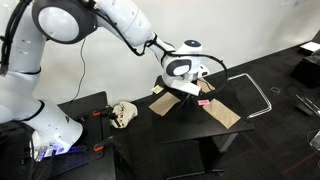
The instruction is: Put the black pen inside the grey bowl
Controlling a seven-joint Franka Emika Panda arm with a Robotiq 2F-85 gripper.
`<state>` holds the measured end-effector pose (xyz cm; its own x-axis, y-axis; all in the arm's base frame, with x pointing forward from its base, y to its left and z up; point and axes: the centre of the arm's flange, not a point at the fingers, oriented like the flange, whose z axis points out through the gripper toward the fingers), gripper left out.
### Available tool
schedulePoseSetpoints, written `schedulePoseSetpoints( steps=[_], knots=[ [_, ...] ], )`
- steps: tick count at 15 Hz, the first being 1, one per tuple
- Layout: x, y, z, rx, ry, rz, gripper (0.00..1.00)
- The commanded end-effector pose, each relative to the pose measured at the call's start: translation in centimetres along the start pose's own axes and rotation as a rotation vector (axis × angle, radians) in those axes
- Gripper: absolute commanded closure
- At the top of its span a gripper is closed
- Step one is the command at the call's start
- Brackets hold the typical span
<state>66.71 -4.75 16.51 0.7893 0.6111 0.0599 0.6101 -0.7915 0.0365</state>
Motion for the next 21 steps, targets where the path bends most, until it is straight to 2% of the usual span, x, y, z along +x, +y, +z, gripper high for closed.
schedulePoseSetpoints(
  steps=[1,5,11,16,21],
  knots=[
    [0.6,0.3,0.2,-0.019,0.008,0.019,0.99],
    [0.6,-0.6,-1.1,-0.024,0.008,0.061,0.97],
    [1.5,-4.0,-8.3,-0.07,0.045,0.093,0.97],
    [3.1,-7.4,-14.2,-0.1,0.108,0.041,0.97],
    [5.3,-10.9,-16.2,-0.059,0.183,-0.058,0.97]
  ],
)
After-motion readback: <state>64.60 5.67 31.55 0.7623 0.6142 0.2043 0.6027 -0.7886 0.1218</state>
